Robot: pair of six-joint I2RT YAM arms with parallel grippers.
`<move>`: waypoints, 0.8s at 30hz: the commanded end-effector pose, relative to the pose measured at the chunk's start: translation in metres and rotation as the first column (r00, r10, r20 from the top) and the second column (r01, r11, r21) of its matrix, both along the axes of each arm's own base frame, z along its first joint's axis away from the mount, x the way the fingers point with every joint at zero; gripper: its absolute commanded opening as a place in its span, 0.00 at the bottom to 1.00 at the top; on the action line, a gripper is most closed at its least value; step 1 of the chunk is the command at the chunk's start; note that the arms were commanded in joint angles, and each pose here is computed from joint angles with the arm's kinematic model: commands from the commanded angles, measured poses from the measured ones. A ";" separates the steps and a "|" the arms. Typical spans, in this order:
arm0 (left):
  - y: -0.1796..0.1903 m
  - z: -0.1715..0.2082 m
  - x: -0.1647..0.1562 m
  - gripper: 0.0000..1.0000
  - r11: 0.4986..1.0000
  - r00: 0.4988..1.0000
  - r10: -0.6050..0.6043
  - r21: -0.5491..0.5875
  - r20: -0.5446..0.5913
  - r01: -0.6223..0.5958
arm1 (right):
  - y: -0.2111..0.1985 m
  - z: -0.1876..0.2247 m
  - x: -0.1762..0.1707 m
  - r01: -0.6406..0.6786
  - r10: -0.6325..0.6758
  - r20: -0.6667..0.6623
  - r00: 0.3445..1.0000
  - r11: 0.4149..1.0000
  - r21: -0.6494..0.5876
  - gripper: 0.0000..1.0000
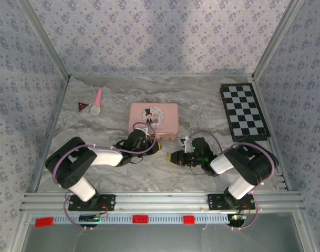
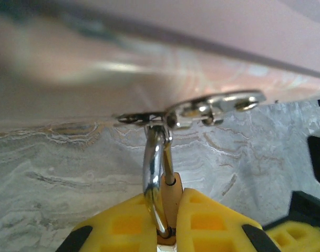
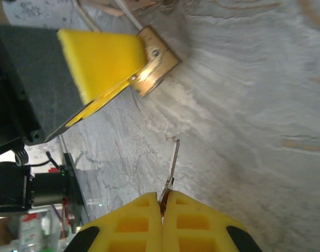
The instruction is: Unlock the padlock with the key
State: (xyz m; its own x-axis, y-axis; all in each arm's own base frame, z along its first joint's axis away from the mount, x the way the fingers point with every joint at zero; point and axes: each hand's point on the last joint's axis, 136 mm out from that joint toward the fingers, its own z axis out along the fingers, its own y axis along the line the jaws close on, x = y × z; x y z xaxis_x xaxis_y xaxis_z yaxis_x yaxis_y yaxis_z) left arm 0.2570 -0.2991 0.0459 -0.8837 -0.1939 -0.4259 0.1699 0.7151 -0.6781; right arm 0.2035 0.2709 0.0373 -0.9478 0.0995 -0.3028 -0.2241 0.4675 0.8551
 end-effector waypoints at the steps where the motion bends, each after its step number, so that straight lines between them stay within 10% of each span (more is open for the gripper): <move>1: -0.028 0.050 0.007 0.01 0.985 0.997 -0.064 -0.156 0.053 0.071 | 0.006 0.019 0.003 -0.028 0.027 0.007 1.000 0.991 0.128 0.00; 24: -0.040 0.069 0.002 0.00 0.954 0.989 -0.144 -0.259 0.039 0.149 | 0.010 0.025 0.004 -0.083 0.078 0.031 0.996 0.971 0.225 0.00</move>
